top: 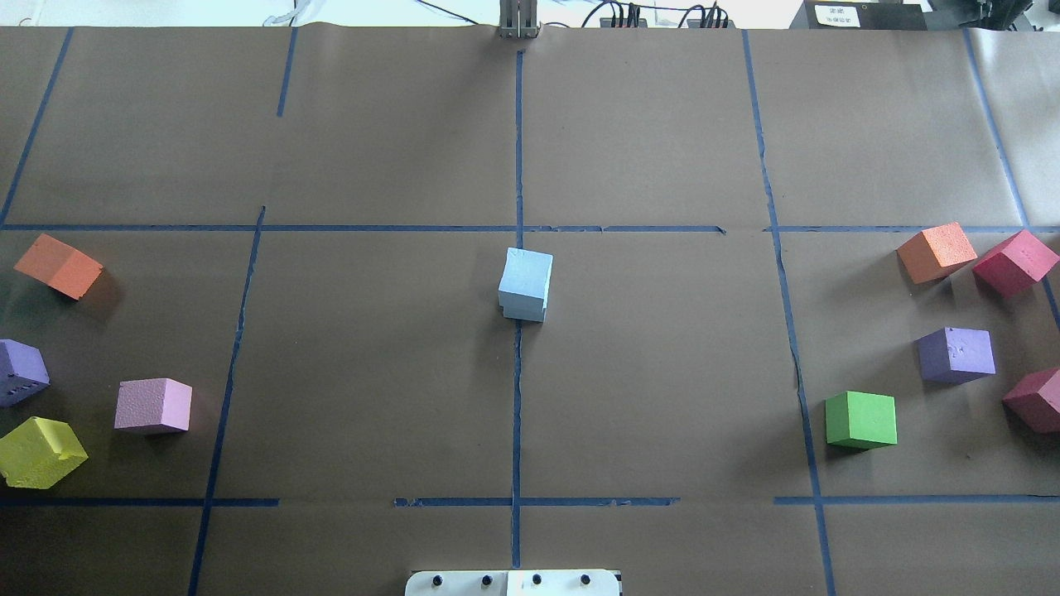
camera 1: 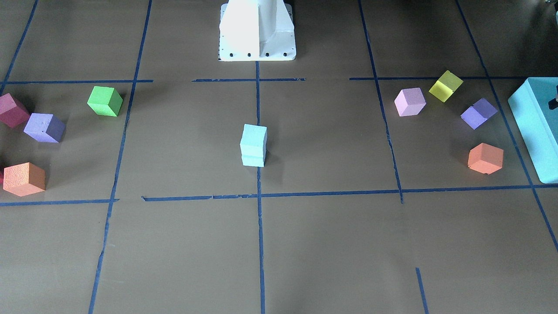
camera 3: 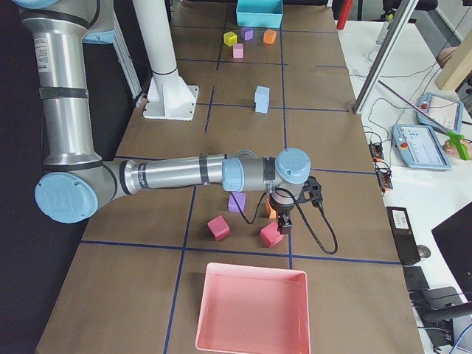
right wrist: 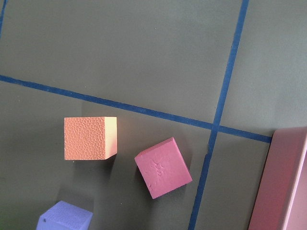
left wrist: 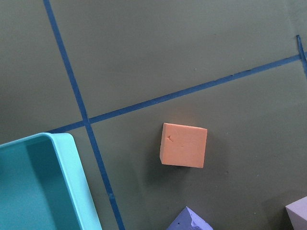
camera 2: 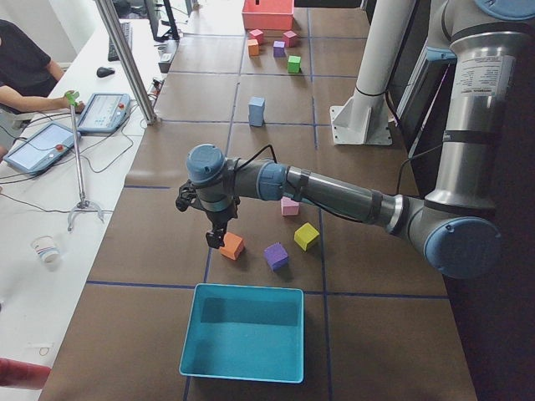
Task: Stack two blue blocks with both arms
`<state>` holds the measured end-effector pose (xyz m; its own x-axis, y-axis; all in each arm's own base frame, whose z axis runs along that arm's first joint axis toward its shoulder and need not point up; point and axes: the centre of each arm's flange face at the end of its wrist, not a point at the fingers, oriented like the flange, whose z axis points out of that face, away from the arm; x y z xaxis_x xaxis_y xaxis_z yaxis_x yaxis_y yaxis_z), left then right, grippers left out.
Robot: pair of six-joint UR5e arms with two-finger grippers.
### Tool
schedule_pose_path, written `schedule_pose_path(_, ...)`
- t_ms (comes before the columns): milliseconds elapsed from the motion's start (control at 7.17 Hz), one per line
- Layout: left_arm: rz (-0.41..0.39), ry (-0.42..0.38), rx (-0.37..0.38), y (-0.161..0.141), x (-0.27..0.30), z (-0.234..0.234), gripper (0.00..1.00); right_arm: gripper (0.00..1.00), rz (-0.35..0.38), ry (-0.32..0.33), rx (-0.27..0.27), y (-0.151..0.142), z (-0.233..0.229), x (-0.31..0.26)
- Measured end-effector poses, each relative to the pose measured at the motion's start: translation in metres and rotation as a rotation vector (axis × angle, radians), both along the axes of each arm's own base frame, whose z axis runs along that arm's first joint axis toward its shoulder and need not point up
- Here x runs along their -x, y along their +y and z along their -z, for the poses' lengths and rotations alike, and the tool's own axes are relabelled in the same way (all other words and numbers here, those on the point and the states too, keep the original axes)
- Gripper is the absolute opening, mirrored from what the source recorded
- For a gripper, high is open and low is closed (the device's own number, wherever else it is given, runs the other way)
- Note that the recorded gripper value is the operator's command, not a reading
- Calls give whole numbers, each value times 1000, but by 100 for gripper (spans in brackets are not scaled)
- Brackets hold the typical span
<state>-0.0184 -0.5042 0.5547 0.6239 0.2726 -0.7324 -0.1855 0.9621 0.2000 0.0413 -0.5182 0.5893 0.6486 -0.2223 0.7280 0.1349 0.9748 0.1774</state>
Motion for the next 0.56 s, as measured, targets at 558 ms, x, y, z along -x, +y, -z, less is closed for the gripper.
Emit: schedule_pose_path(558, 22, -1, 26, 15, 9, -15, 100, 100, 8, 10, 11, -2, -5, 3)
